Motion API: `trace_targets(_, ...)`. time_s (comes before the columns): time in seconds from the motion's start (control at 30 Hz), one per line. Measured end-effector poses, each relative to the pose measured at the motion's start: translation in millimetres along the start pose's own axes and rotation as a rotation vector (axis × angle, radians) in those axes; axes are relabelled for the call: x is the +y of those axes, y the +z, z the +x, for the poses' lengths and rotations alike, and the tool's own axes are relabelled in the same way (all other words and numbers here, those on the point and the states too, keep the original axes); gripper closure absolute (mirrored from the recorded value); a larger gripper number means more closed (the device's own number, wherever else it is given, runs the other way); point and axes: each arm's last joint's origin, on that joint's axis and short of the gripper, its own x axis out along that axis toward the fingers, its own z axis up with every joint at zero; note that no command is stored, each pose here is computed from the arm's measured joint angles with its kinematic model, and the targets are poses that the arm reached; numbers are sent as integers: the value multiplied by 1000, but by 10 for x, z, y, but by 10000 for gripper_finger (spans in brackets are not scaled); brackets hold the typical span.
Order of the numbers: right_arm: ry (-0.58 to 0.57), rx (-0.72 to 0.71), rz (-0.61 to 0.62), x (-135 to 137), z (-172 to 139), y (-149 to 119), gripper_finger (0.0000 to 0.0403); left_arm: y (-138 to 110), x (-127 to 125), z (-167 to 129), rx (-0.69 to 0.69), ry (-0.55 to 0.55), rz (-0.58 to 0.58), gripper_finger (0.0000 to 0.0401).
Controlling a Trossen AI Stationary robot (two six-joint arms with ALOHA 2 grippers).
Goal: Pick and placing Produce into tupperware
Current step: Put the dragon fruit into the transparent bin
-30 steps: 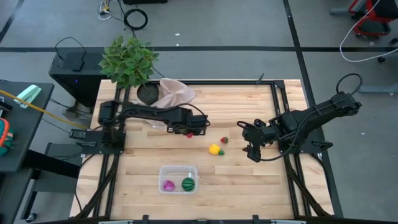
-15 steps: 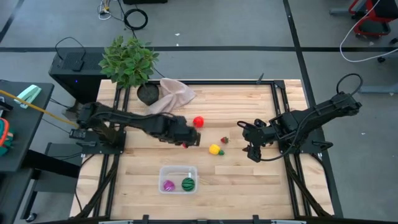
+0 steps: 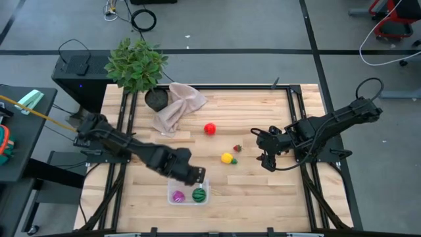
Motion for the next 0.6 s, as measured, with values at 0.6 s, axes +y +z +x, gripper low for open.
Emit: trace_targets(0.6, 2, -2, 1, 2, 0, 2, 126, -534, -11, 405, 58, 4, -75, 162)
